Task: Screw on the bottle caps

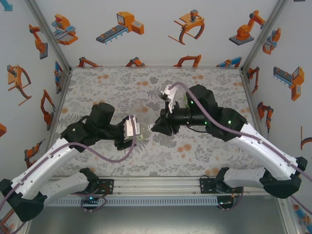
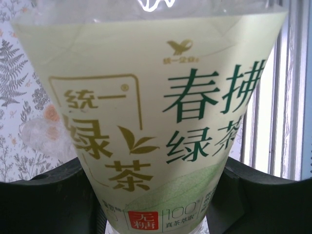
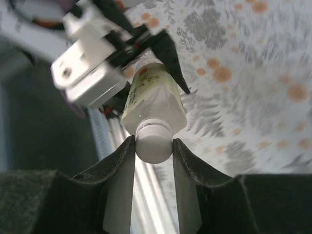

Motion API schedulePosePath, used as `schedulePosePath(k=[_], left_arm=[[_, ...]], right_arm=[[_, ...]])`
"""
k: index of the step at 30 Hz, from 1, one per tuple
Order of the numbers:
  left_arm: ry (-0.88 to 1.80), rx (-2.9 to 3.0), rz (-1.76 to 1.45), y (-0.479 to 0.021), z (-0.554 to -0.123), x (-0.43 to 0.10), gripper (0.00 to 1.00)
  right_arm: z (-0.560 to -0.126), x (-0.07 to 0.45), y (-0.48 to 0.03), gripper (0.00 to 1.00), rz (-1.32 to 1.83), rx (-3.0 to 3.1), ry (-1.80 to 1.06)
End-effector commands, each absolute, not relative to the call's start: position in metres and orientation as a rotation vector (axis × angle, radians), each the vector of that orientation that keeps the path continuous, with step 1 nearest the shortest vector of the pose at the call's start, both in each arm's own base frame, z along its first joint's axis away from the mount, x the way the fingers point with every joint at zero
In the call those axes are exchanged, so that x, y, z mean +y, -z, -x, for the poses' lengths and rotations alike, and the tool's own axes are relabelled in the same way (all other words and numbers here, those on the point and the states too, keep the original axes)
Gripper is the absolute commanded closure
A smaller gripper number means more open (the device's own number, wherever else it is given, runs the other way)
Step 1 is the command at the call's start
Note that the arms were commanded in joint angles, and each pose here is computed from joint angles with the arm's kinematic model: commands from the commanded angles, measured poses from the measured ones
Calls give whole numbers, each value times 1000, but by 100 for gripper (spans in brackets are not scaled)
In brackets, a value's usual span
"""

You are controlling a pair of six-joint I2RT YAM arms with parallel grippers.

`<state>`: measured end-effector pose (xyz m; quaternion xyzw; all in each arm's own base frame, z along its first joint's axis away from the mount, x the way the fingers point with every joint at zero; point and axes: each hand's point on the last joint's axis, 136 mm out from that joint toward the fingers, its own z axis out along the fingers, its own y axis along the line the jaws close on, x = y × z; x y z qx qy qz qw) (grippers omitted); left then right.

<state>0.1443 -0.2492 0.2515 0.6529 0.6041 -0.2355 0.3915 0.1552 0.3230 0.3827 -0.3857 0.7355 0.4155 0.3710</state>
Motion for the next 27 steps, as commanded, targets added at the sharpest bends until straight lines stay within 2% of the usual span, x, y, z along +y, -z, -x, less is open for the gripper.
schedulePosePath(k=[1, 5, 12, 18, 23, 27], left_arm=[[613, 1481, -1630, -262, -149, -258, 100], [627, 1486, -1643, -260, -150, -262, 100], [644, 1469, -1665, -260, -150, -267, 100], [644, 1469, -1668, -260, -150, -267, 100], [656, 1472, -1671, -259, -148, -267, 100], [665, 1474, -1672, -259, -146, -267, 100]], right_arm=[[-189, 301, -351, 90, 237, 2286, -1109], [-184, 307, -329, 85, -119, 2466, -1251], [-183, 298, -314, 83, -248, 2575, -1183], [-186, 305, -335, 66, -100, 2509, -1195], [-194, 297, -374, 46, 61, 2350, -1161], [-194, 294, -404, 38, 203, 2241, -1152]])
